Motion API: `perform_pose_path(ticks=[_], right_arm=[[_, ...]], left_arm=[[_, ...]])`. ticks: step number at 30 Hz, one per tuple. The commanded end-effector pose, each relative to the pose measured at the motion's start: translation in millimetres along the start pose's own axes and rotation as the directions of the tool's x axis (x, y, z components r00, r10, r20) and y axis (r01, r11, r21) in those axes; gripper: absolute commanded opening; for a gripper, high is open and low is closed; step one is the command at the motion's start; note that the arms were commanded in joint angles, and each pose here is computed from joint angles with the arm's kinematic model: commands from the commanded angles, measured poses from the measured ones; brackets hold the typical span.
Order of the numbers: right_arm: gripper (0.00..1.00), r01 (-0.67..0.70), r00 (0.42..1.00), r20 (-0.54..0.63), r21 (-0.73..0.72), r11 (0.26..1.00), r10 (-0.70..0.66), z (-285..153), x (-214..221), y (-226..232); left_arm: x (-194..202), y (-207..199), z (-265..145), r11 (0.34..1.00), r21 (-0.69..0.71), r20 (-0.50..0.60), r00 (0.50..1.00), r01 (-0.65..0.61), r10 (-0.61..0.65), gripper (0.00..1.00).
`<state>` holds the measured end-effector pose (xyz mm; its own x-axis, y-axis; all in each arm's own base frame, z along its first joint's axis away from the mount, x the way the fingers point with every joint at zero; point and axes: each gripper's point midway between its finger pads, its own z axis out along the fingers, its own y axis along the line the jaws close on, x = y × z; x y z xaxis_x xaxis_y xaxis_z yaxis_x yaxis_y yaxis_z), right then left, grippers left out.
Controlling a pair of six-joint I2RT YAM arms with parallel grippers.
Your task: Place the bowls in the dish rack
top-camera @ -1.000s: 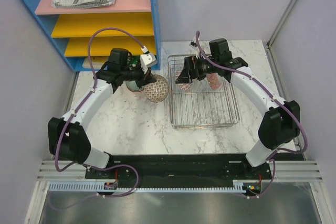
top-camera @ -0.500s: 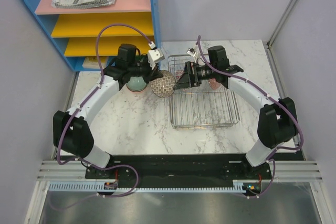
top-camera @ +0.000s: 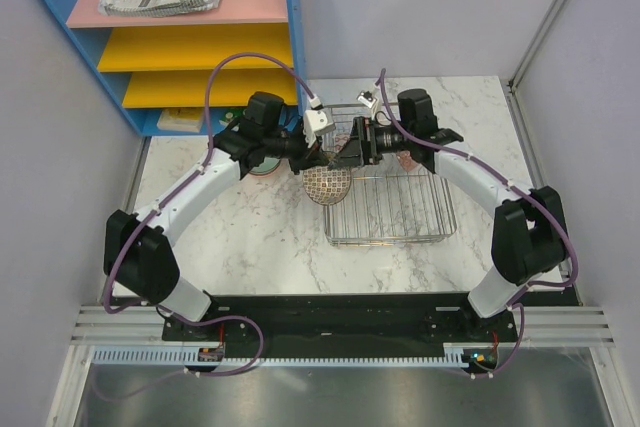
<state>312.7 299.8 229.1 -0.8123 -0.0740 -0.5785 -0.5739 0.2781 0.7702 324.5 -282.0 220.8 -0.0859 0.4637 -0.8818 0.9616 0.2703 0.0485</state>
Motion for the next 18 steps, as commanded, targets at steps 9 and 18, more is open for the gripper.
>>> perform_pose_path(ticks=[9,18], right_arm=[[0.89,0.051,0.999,-0.004,-0.073,0.996,-0.051,-8.8,7.8,20.7],[0.81,0.051,0.998,-0.028,-0.137,0.989,-0.055,-11.2,14.5,30.8]], left_arm=[[-39.8,12.5,-6.5,0.995,-0.039,0.089,0.992,-0.091,0.094,0.02],[-37.3,15.0,-3.2,0.995,-0.04,0.085,0.992,-0.093,0.096,0.02]])
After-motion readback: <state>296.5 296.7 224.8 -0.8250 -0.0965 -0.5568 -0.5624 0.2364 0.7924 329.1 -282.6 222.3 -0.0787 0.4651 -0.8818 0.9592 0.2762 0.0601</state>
